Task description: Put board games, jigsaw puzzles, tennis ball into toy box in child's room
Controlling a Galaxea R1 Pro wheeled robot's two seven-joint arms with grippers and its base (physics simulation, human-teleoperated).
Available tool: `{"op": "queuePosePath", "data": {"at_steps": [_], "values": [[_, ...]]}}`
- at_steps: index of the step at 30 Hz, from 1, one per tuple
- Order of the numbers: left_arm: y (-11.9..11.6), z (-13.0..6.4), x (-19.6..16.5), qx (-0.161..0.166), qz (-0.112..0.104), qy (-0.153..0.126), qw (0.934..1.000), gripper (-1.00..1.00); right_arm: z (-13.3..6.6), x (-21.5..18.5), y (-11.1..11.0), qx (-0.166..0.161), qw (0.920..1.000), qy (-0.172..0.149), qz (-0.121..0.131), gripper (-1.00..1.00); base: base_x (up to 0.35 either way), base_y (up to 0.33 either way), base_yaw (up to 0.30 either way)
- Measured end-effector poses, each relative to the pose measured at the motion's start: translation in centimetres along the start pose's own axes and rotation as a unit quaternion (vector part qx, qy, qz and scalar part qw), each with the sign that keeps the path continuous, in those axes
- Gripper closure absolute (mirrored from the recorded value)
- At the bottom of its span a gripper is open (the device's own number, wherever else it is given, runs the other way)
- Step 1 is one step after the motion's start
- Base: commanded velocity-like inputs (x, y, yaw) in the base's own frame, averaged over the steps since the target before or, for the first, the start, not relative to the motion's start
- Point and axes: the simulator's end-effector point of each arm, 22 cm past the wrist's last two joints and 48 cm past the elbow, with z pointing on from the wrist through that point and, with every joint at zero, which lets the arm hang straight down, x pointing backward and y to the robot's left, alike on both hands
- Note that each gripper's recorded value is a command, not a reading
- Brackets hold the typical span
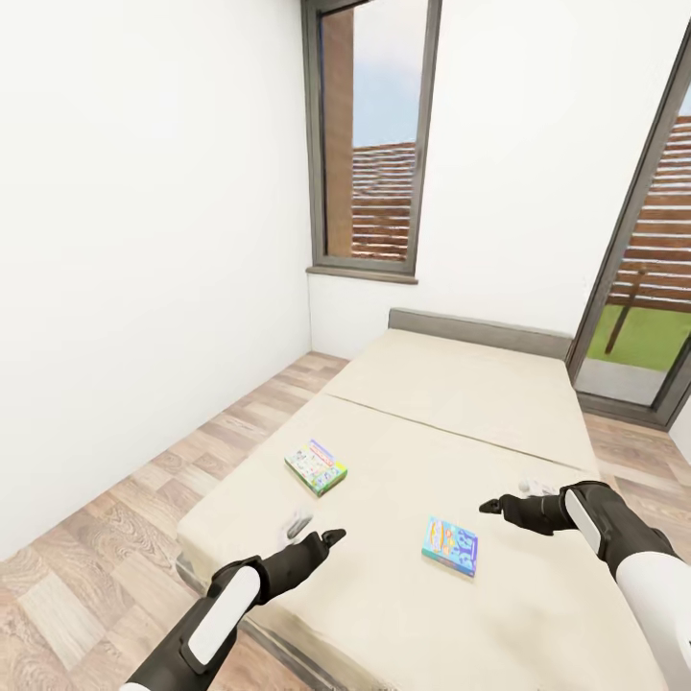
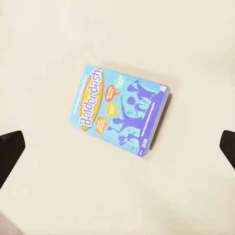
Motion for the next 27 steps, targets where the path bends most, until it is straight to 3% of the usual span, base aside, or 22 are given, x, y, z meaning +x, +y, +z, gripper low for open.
{"op": "queuePosePath", "data": {"at_steps": [21, 27], "values": [[0.4, 0.7, 0.1, 0.002, -0.013, 0.006, 0.9999, -1.0, 1.3, 0.8, -0.5, 0.002, 0.9995, 0.024, 0.019, -1.0, 0.0, 0.0, 0.0], [-0.5, 0.0, -1.7, 0.021, -0.041, -0.014, 0.9988, -1.0, 1.4, 0.8, -1.0, 0.005, 0.9993, 0.029, 0.023, -1.0, 0.0, 0.0, 0.0]]}}
